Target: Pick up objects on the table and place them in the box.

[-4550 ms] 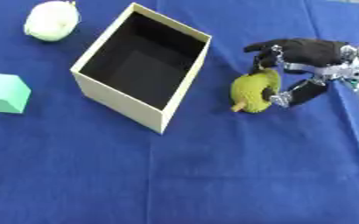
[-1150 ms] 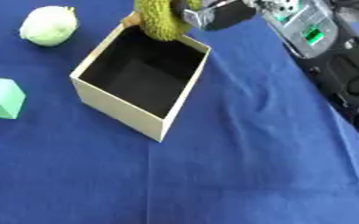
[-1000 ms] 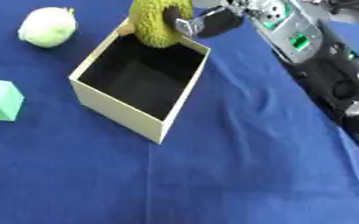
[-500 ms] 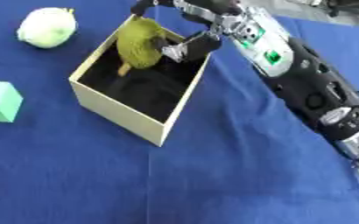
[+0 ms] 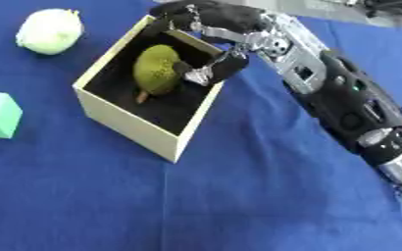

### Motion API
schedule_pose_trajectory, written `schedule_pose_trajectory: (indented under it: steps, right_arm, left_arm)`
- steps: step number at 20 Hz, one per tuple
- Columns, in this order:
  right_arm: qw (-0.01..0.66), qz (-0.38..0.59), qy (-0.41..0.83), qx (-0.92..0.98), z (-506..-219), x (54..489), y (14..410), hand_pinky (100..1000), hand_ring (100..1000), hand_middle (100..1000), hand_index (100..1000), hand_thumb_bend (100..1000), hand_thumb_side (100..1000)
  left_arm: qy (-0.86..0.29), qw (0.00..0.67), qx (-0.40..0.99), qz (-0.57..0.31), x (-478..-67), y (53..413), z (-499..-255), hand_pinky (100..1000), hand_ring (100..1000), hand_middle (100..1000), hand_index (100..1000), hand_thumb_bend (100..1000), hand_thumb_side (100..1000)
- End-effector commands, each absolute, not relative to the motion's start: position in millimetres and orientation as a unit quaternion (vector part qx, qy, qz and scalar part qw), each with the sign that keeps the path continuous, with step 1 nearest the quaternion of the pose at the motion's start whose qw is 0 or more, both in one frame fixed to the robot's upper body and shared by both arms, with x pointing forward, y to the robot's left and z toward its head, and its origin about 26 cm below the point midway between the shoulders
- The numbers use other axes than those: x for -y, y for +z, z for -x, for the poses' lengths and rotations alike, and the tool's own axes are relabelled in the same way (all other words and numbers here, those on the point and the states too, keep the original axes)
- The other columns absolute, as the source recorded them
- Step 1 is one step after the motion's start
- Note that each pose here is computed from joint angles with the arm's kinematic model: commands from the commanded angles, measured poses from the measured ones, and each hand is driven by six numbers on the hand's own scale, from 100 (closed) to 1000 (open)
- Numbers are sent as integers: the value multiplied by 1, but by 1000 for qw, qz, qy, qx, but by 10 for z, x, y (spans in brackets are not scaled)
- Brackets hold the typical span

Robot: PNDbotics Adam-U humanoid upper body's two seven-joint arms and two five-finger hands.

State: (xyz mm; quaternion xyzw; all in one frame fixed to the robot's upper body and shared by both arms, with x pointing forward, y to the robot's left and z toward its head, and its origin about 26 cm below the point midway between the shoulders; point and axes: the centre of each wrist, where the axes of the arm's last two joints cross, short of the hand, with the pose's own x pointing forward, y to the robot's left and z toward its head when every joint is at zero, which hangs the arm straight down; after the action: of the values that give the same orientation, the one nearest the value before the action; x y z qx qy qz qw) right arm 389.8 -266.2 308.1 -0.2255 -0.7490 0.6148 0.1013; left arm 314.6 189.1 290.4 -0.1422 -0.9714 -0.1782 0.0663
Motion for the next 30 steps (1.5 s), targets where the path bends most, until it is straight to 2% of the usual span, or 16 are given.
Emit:
schedule_pose_trajectory:
  steps: [1,2,5,7,14,18,21,24,27,30]
  right_arm:
    - [70,205,564,797,-3517,2721,3412,1000,1000,823,933,100,328]
    - [67,188,544,815,-3387,2737,3460,1000,1000,819,929,100,418]
    - [80,121,491,859,-2987,2801,3573,1000,1000,815,924,100,470]
    - [97,75,455,882,-2870,2928,3619,1000,1000,817,922,100,470]
    - [126,-38,359,924,-2709,3437,3534,1000,1000,812,904,100,470]
    - [134,-41,329,934,-2656,3692,3255,1000,1000,792,892,100,470]
    - [142,-33,325,934,-2633,3808,2887,999,1000,790,889,100,470]
    - [145,-20,328,933,-2578,3877,2494,996,1000,791,886,100,495]
    - [147,-8,315,938,-2508,3906,2181,998,1000,787,882,100,470]
    - [155,0,302,941,-2444,3905,1948,1000,1000,785,880,100,470]
  left_arm:
    - [-185,57,973,125,-1965,2960,-3106,799,783,690,872,100,570]
    - [-186,59,974,119,-1985,2955,-3108,799,783,690,872,100,569]
    - [-191,68,974,97,-2057,2940,-3110,799,783,691,872,100,566]
    - [-197,72,975,77,-2112,2941,-3110,800,784,693,873,100,565]
    - [-246,89,965,-20,-2312,3022,-3091,803,784,705,875,100,587]
    - [-288,108,949,-68,-2391,3083,-3084,798,773,692,867,100,626]
    - [-332,128,929,-96,-2424,3103,-3175,798,770,697,870,100,655]
    - [-397,132,899,-130,-2475,3189,-3296,811,781,721,882,100,548]
    - [-488,136,842,-184,-2586,3307,-3452,831,801,751,894,100,352]
    - [-577,145,769,-233,-2698,3392,-3614,860,833,792,913,100,266]
